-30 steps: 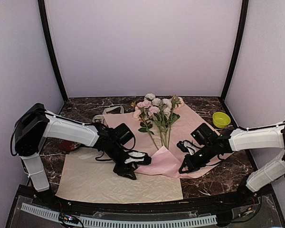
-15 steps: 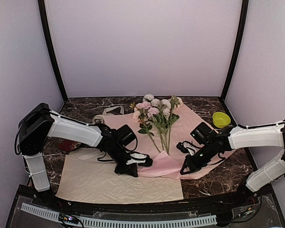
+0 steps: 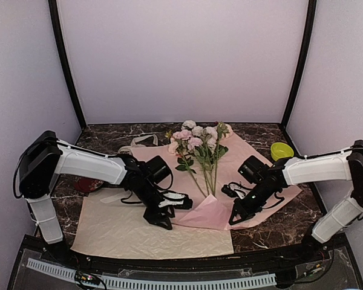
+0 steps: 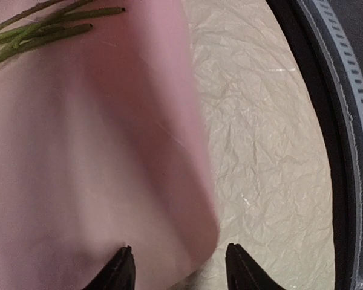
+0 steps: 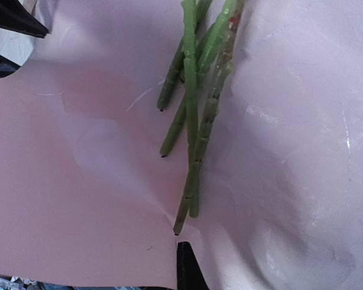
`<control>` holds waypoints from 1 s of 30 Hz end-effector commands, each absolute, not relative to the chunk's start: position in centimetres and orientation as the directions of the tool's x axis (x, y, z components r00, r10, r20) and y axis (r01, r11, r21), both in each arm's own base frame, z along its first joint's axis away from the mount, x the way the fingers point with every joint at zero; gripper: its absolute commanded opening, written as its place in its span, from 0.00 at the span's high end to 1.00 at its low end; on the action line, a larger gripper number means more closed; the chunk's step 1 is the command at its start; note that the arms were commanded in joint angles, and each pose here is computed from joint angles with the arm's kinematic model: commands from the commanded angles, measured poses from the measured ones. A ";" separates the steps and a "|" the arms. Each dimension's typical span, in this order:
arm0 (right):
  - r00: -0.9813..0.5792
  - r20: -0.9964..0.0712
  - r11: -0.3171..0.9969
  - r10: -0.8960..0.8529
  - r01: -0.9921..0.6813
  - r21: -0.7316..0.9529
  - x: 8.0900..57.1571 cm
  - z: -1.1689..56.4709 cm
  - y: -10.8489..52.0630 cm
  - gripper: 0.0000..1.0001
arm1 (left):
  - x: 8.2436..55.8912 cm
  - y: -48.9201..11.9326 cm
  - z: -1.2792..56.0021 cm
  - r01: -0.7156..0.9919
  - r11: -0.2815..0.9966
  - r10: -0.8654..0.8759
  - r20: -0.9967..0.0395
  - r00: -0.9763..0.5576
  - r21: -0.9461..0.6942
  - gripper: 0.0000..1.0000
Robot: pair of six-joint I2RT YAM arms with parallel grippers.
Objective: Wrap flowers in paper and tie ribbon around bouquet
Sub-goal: Fold the bottom corner of the flattened wrapping paper at the center of the board.
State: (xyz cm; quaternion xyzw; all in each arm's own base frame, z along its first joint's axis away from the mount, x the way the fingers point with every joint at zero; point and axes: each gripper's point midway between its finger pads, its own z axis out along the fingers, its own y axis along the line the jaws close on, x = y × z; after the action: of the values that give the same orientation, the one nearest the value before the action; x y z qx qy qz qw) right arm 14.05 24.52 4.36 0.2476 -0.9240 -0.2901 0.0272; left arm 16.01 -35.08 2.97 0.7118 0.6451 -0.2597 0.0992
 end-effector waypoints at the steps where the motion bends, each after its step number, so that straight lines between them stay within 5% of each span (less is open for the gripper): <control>1: -0.865 -0.118 0.692 -0.488 -0.466 0.551 14.9 4.8 25.1 1.00 | 16.0 -37.5 8.6 0.975 -0.176 0.713 -0.701 0.033 -0.132 0.43; 5: -0.866 -0.123 0.699 -0.484 -0.468 0.541 15.3 4.7 25.2 1.00 | 16.3 -39.5 10.2 0.971 -0.136 0.630 -0.774 -0.067 -0.194 0.42; 16: -0.884 -0.138 0.727 -0.446 -0.448 0.520 16.0 5.0 24.6 1.00 | 16.1 -39.9 8.0 0.946 -0.131 0.691 -0.712 -0.126 -0.295 0.46; 19: -0.888 -0.140 0.728 -0.437 -0.441 0.525 15.9 5.1 24.5 1.00 | 16.5 -40.1 7.7 0.946 -0.111 0.697 -0.703 -0.144 -0.304 0.57; 23: -0.895 -0.135 0.746 -0.426 -0.432 0.508 16.1 4.8 24.1 1.00 | 17.1 -40.1 7.1 0.948 -0.076 0.723 -0.672 -0.161 -0.309 0.97; 30: -0.911 -0.149 0.804 -0.385 -0.410 0.430 17.8 4.5 22.9 1.00 | 18.6 -38.8 5.1 0.953 0.018 0.776 -0.596 -0.205 -0.303 1.00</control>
State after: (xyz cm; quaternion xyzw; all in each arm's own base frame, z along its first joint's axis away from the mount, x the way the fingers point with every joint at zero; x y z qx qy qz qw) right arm 15.87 23.85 4.18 0.2266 -0.9371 -0.2656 0.0072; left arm 17.45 -39.96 6.11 0.6305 0.6686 -0.3649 0.1493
